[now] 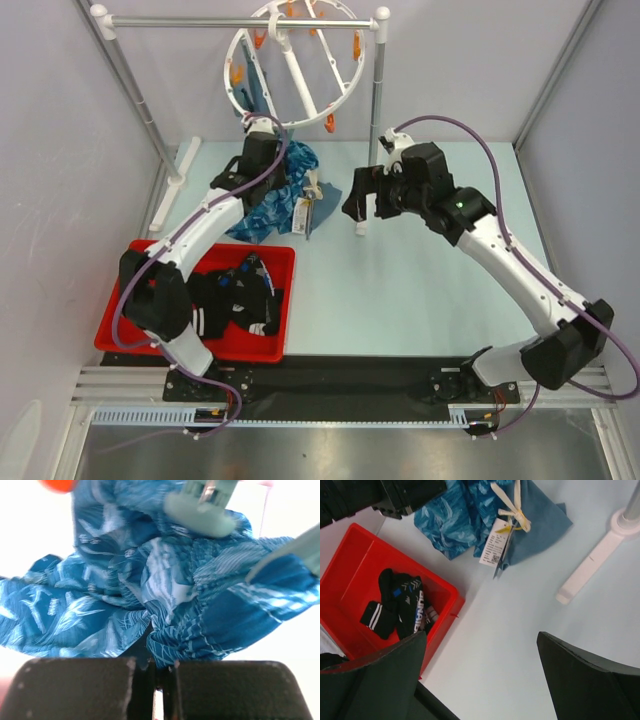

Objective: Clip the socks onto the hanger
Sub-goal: Rotate the hanger at the clothesline, then open the clamp at the hanger.

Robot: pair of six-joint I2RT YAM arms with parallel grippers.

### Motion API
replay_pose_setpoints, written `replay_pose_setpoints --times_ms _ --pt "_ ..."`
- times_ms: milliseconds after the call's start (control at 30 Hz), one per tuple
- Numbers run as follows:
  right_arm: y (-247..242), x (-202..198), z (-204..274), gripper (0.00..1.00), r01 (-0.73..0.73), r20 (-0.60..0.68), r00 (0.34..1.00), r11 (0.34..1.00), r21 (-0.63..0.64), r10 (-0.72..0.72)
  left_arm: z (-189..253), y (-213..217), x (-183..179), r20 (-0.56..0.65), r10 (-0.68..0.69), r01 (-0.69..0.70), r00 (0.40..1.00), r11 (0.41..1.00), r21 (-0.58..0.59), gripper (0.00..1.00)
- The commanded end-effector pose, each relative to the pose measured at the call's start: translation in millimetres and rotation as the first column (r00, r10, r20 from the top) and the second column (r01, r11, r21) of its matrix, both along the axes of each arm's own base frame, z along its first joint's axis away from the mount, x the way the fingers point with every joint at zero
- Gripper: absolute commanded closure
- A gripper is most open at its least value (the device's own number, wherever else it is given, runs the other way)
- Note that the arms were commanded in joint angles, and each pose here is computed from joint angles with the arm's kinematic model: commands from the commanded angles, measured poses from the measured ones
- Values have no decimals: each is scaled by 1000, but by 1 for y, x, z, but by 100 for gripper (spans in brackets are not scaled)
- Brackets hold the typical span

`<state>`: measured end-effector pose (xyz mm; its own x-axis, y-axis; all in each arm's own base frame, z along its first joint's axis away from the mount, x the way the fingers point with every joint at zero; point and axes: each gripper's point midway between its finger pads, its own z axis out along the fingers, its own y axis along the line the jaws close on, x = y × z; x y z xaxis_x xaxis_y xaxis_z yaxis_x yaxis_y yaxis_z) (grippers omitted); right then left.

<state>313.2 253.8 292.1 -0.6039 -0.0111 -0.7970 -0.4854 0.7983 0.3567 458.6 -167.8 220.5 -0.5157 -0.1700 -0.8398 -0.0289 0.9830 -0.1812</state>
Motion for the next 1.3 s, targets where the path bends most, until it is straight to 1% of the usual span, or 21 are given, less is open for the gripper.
replay_pose_setpoints --times_ms 0,133,200,333,367,400,433,467,500,667,767,800,833,867,933,1033,1067,1100,1133,1167,1267 --pt "17 18 40 0 -58 113 992 996 68 50 23 35 -8 26 57 -56 998 998 -36 100" --pt "41 42 58 0 -105 177 981 988 116 83 39 80 -20 57 143 -139 988 988 -74 100" --pt "52 49 78 1 -137 219 970 978 160 100 48 102 -27 78 178 -172 981 981 -86 100" --pt "72 70 111 4 -177 303 947 958 224 104 62 126 -34 110 210 -203 971 977 -70 92" --pt "77 78 108 4 -176 299 948 959 223 105 66 130 -35 114 219 -212 969 975 -67 91" --pt "80 83 125 5 -184 334 937 953 239 97 65 137 -36 108 231 -225 967 972 -64 88" --pt "82 86 130 6 -186 343 935 951 246 94 65 140 -36 108 235 -229 966 971 -64 85" --pt "85 89 133 7 -189 346 933 949 252 94 65 143 -37 102 237 -231 966 971 -64 80" --pt "92 93 140 8 -214 361 926 942 258 112 64 149 -37 100 249 -244 963 968 -61 64" --pt "100 105 137 12 -232 379 917 941 246 127 62 154 -41 91 240 -233 967 970 -74 38" --pt "104 114 128 13 -258 392 907 940 224 155 68 141 -45 100 185 -172 978 977 -126 34" --pt "106 115 127 13 -278 404 898 935 218 173 73 136 -47 113 165 -148 980 978 -146 30" --pt "108 118 122 14 -290 406 895 934 208 187 71 126 -51 107 118 -98 987 979 -179 29" --pt "109 120 121 14 -305 423 883 933 192 202 81 118 -57 135 85 -55 987 977 -207 28" --pt "112 122 116 14 -322 427 877 930 178 221 84 103 -65 149 17 22 989 968 -251 25" --pt "113 124 119 14 -326 443 869 928 180 220 78 94 -82 156 -22 67 987 956 -285 21" --pt "113 126 121 14 -325 446 869 928 184 216 78 87 -88 163 -56 105 985 946 -307 20" --pt "115 125 122 15 -337 446 867 921 197 221 86 84 -95 194 -71 131 978 938 -320 20" --pt "116 123 123 16 -348 447 865 915 204 229 80 78 -101 190 -89 152 978 926 -345 21" --pt "117 123 124 16 -357 447 863 910 212 234 87 70 -105 226 -128 206 966 909 -363 23" --pt "121 115 132 19 -391 442 860 885 251 255 103 63 -121 301 -146 262 942 882 -391 26"
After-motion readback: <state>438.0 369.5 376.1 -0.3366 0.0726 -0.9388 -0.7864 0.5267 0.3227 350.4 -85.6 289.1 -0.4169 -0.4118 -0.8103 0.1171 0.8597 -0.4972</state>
